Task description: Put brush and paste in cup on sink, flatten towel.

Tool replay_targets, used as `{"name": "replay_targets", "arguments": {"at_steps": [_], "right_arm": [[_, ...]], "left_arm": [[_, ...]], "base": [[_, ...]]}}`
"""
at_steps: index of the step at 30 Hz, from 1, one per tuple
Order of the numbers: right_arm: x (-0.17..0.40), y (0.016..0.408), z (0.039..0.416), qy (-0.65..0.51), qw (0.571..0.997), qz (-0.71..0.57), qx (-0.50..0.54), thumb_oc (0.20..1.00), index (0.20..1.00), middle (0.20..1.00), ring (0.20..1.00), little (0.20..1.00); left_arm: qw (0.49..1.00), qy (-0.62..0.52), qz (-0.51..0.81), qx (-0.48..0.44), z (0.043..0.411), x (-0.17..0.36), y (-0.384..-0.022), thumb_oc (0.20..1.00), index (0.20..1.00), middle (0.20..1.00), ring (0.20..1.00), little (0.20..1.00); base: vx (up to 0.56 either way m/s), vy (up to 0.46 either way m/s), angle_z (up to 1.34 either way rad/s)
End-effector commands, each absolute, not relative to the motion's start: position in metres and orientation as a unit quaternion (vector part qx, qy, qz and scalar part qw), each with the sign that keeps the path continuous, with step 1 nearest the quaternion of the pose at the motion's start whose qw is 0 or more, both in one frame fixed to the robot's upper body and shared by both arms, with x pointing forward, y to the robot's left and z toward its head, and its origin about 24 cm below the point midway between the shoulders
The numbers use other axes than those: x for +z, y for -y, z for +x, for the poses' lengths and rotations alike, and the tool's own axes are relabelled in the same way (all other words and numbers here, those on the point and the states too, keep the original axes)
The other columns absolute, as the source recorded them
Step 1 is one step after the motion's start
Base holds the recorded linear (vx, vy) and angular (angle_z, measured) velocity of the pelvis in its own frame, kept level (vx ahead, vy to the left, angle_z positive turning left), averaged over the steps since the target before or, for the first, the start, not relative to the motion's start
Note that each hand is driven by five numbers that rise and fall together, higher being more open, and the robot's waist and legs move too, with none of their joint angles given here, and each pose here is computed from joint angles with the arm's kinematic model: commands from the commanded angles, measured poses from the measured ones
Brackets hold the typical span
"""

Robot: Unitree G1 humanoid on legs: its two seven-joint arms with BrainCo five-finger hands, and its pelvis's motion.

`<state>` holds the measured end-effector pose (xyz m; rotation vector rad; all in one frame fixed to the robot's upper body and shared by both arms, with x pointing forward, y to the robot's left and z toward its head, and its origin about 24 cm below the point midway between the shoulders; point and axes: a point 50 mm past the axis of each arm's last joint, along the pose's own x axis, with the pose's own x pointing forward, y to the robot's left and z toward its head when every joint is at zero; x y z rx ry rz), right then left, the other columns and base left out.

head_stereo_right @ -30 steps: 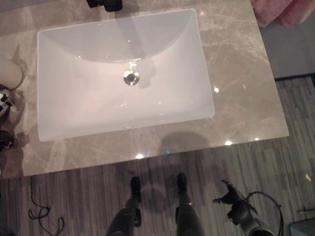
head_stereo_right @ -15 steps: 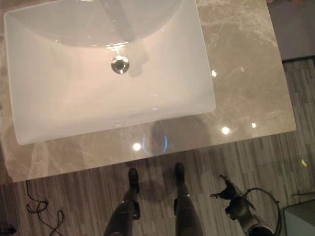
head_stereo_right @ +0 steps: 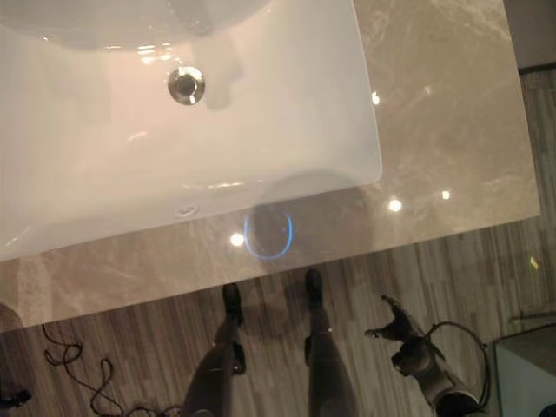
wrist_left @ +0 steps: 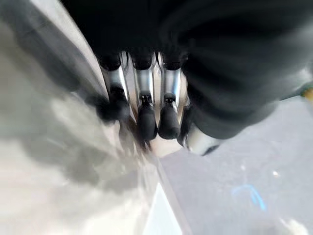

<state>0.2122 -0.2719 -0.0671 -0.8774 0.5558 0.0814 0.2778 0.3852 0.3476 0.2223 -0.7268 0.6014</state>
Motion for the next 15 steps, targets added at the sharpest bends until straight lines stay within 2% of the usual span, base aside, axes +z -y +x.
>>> {"name": "replay_targets", "arguments": {"at_steps": [1, 15], "right_arm": [[-0.061, 0.285, 0.209, -0.260, 0.866, -0.427, 0.021, 1.000, 1.000, 1.000, 1.000, 1.000], [-0.071, 0.287, 0.200, -0.288, 0.853, -0.434, 0.030, 1.000, 1.000, 1.000, 1.000, 1.000]], "left_arm": [[0.915, 0.264, 0.110, 0.286, 0.297, 0.296, -0.386, 0.200, 0.200, 0.200, 0.200, 0.200], [0.941, 0.242, 0.120, 0.204, 0.292, 0.252, -0.359, 0.200, 0.200, 0.200, 0.200, 0.200]], "base": [[0.00, 0.000, 0.00], [0.00, -0.006, 0.00]]}}
